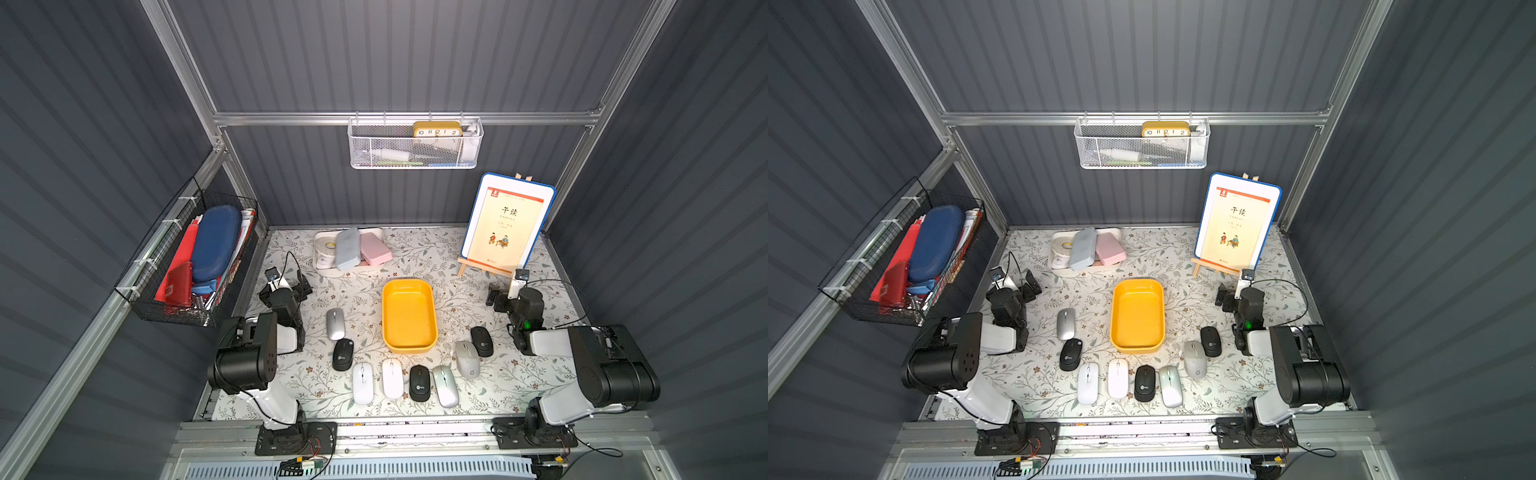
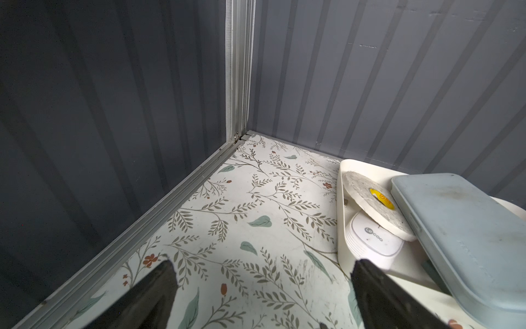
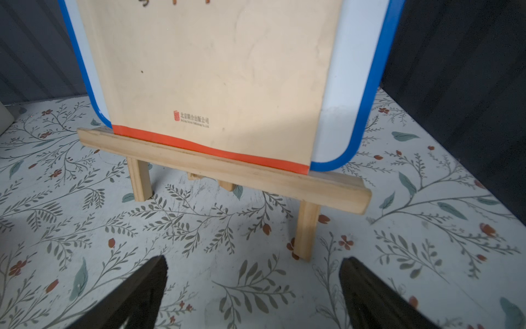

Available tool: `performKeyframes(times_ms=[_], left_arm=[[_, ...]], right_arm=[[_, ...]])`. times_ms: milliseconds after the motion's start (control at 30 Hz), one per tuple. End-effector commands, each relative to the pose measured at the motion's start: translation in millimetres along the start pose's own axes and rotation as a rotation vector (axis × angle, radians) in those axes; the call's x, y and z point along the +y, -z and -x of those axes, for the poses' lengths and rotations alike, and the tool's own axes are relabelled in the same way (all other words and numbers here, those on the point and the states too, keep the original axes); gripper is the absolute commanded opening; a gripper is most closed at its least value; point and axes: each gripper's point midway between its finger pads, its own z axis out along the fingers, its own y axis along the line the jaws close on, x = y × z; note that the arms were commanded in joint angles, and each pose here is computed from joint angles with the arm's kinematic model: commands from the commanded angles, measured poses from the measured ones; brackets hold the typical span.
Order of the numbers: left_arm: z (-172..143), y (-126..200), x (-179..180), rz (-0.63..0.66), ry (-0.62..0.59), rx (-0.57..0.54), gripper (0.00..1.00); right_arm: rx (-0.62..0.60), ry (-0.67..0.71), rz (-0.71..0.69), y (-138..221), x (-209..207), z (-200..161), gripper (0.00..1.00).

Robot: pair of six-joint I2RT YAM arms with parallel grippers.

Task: Put the mouse in the storage box
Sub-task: Pick up the mouse from the center of the board.

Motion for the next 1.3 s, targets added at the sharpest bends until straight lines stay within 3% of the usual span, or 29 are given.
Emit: performKeyframes(times_ms=[0,433,567,633,700,767,800,833,900,933,1033,1133,1267], left_arm=[[5,0,0,0.001,0.015,-0.017,0.99],[6,0,-5,-0.027,0.014,-0.019,0.99],[15,4,9,0.061,0.041,-0.046,0.99],[31,6,7,0.086,0.000,-0.061,0.99],[46,2,-1,0.107,-0.009,0.015,0.99],[58,-2,-2,0.143,0.054,0.108,0.99],[63,-3,-10,0.119,0.098,0.172,1.00],[69,-2,-23,0.059,0.157,0.226,0.99],[80,10,-60,-0.146,0.247,0.260,0.99],[85,20,-79,-0.270,0.292,0.259,0.99],[100,46,-111,-0.488,0.384,0.260,1.00],[121,59,-132,-0.624,0.337,0.248,1.00],[129,82,-152,-0.745,0.431,0.304,0.99]], right_arm=[[-0.024,-0.007,-0.003,-1,-1,7,0.99],[-0.025,-0.017,0.012,-2,-2,7,0.99],[-0.065,-0.020,-0.019,3,-5,20,0.99],[-0.045,-0.020,-0.051,9,-9,35,0.99],[0.000,-0.016,-0.098,21,-12,46,0.99],[-0.017,-0.113,-0.094,37,-9,66,0.99],[-0.052,-0.216,-0.058,48,-4,79,0.99],[-0.104,-0.402,-0.094,55,-12,87,0.99],[-0.108,-0.782,-0.184,65,-31,71,0.99],[-0.073,-0.798,-0.123,62,-22,65,0.99],[-0.048,-0.606,0.127,58,17,70,0.98],[0.042,-0.582,0.175,65,30,68,0.76],[0.071,-0.643,0.182,75,32,65,0.64]])
